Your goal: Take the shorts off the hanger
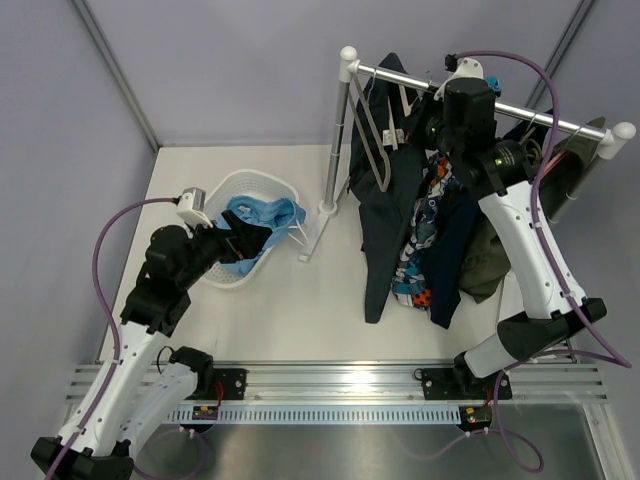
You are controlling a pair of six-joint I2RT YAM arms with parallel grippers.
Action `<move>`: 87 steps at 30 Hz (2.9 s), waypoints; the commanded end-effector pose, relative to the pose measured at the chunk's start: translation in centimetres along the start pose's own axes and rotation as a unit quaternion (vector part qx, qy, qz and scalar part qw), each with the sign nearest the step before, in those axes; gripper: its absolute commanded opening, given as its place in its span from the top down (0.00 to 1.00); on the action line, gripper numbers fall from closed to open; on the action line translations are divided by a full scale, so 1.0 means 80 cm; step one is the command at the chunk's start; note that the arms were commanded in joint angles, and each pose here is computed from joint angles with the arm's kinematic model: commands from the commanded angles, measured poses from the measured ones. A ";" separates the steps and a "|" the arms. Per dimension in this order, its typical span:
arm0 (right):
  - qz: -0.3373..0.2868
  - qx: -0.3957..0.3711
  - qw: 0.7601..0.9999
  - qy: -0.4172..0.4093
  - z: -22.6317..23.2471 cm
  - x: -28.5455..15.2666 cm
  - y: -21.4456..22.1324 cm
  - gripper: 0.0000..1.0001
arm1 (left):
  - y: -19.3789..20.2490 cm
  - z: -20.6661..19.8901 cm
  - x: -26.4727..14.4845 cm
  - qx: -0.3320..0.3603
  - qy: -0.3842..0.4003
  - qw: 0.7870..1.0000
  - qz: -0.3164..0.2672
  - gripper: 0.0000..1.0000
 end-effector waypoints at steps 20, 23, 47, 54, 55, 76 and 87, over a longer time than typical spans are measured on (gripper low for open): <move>-0.022 -0.068 0.994 -0.080 -0.027 -0.085 0.031 1.00 | -0.020 -0.017 0.003 0.017 0.046 0.999 -0.020 0.01; -0.008 -0.098 0.991 -0.093 -0.035 -0.090 0.048 1.00 | -0.020 -0.019 0.007 0.017 0.054 0.998 -0.016 0.01; 0.237 -0.152 0.951 -0.130 -0.109 -0.136 0.207 1.00 | 0.016 -0.053 0.050 0.049 0.119 0.990 0.062 0.02; 0.293 -0.172 0.922 -0.184 -0.130 -0.168 0.250 1.00 | 0.030 -0.088 0.069 0.095 0.138 0.983 0.068 0.03; 0.291 -0.194 0.915 -0.201 -0.132 -0.170 0.256 1.00 | 0.031 -0.098 0.070 0.103 0.147 0.982 0.062 0.04; 0.283 -0.211 0.905 -0.240 -0.084 -0.142 0.250 1.00 | 0.088 -0.140 0.128 0.194 -0.036 0.967 0.161 0.32; 0.267 -0.222 0.906 -0.242 -0.082 -0.149 0.240 1.00 | 0.079 -0.126 0.148 0.230 -0.115 0.954 0.152 1.00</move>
Point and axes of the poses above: each gripper's point midway between its finger pads, its own x axis out along the fingers, its own z axis along the line the jaws close on, y = z × x, the point moved 6 cm from there along -x, back along the fingers, and after that the axes turned 13 degrees about x, right-handed, at the moved point
